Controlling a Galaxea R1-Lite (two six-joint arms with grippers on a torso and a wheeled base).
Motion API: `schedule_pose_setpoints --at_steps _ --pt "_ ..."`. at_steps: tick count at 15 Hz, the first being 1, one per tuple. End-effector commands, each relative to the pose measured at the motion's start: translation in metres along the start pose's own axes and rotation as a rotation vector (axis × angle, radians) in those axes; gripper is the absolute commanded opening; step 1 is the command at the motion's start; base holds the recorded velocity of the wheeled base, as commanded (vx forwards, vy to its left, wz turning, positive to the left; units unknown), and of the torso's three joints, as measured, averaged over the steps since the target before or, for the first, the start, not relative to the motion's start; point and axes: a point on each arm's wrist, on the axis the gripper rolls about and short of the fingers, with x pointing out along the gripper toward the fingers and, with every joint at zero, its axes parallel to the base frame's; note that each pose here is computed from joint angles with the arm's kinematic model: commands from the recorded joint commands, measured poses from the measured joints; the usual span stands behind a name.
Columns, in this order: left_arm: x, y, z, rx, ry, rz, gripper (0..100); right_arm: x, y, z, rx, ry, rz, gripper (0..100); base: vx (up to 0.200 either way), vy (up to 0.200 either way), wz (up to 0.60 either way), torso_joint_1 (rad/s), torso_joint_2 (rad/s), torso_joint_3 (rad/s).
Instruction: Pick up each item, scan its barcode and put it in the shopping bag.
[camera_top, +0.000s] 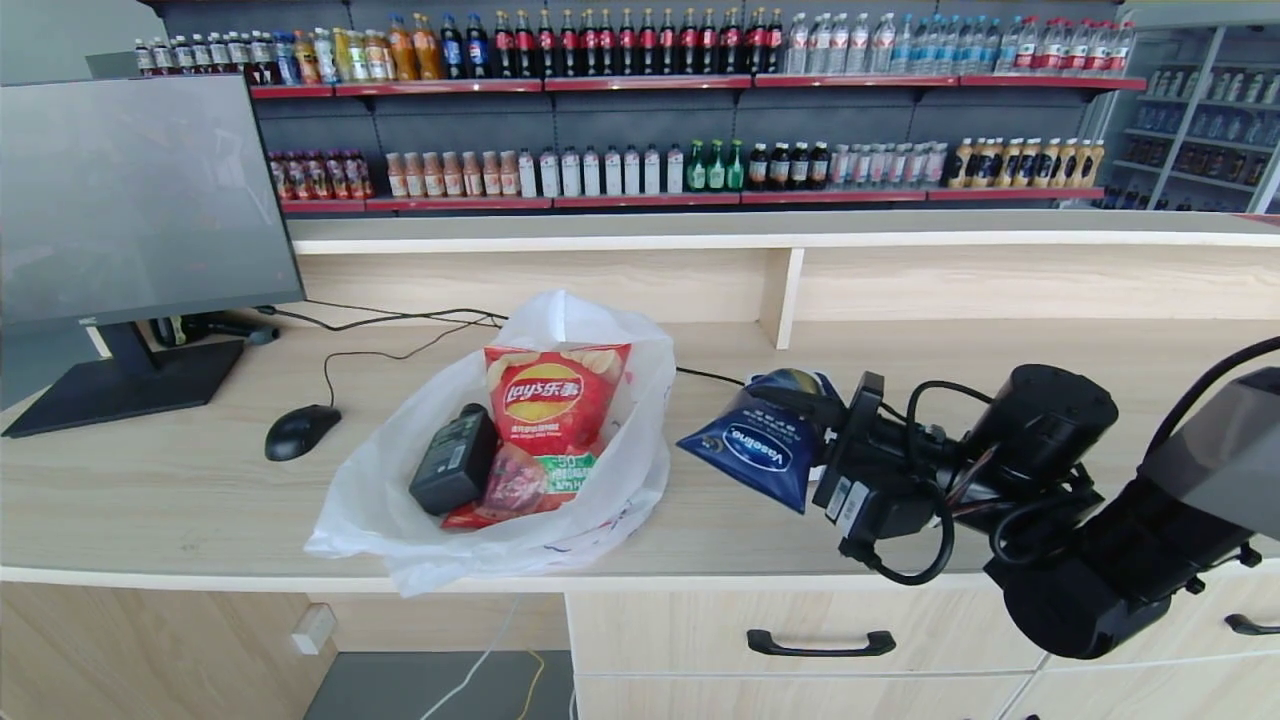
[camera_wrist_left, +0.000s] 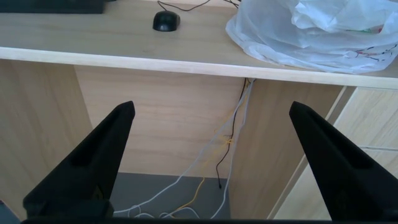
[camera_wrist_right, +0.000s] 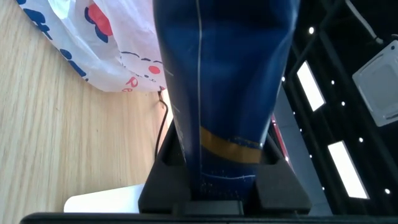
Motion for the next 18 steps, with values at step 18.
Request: schedule_pose_setpoints --at_steps 18 --pt "0.0 0.0 0.0 0.0 0.0 0.0 100 -0.004 -0.063 0.042 0.19 -0.101 -0.14 0 0.0 0.0 0.0 0.0 0.0 0.0"
